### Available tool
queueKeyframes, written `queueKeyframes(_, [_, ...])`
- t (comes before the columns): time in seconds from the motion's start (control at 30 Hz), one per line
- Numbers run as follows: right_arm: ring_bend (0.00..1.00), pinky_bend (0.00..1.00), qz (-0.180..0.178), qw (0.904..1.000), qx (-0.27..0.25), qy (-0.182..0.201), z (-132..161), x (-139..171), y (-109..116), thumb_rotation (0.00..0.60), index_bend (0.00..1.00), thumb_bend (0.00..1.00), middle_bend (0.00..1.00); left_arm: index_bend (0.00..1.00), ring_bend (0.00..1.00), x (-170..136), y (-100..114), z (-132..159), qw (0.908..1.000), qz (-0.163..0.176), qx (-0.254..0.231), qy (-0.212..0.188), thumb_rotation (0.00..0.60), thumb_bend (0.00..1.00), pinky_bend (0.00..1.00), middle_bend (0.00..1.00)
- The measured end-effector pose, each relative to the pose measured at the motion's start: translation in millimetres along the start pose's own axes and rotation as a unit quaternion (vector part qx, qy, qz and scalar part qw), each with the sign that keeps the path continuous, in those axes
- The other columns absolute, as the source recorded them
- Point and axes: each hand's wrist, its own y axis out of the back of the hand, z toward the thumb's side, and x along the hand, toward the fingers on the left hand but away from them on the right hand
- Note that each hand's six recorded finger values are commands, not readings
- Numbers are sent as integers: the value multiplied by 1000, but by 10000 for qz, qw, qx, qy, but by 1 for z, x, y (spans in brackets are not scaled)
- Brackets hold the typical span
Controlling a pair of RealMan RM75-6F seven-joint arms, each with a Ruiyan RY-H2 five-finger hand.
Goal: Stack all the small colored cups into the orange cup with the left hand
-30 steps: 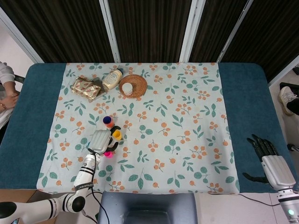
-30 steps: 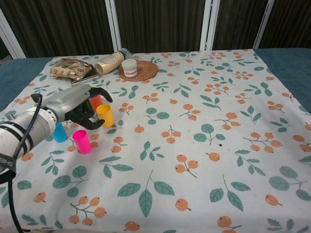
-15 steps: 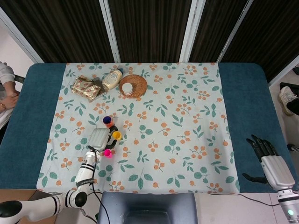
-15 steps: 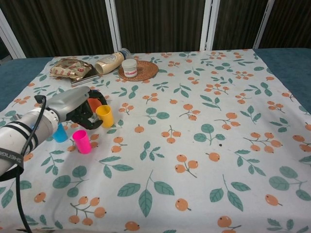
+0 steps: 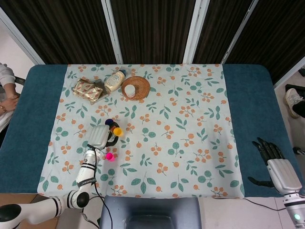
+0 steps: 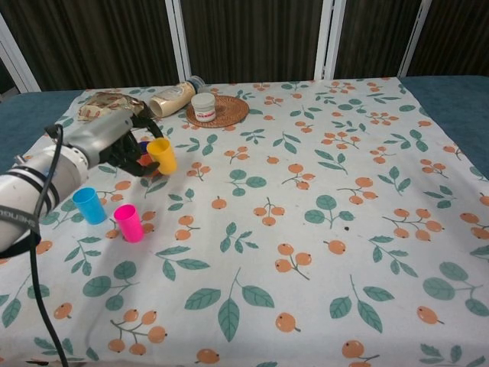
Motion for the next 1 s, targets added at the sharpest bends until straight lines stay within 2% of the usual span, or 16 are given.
queueKeyframes(0.13, [0,0,2,10000,-10,-2,0,0,0,600,0,205,0,525,1000,11,31,-4,9993,349,-107,79,600,360,1000,1000])
queueKeyframes(0.23, [0,0,10,10000,0,4,0,0,-1,600,0,205,0,524,1000,17,43,-8,9988,440,-109,181,600,360,1000,1000])
queueKeyframes(0.37, [0,0,11,10000,6,10,1,0,-1,600,0,205,0,522,1000,21,42,-16,9988,389,9,305,600,360,1000,1000])
queueKeyframes(0.73, [0,0,32,10000,1,-2,0,-1,-1,600,0,205,0,499,1000,27,22,-36,9982,135,293,510,600,374,1000,1000])
queueKeyframes(0.77, [0,0,40,10000,0,-1,0,-1,-2,600,0,205,0,437,1000,27,20,-36,9982,120,310,501,600,375,1000,1000])
queueKeyframes(0.9, [0,0,67,10000,-4,3,1,-1,-2,600,0,205,0,36,1000,27,17,-36,9982,10,349,479,600,367,1000,1000])
queueKeyframes(0.93, [0,0,66,10000,-7,2,0,-1,-2,600,0,205,0,3,1000,27,17,-35,9983,1,347,468,600,363,1000,1000])
queueKeyframes(1.0, [0,0,59,10000,-3,-3,0,-1,-2,600,0,205,0,0,1000,25,19,-33,9985,1,337,424,600,359,1000,1000])
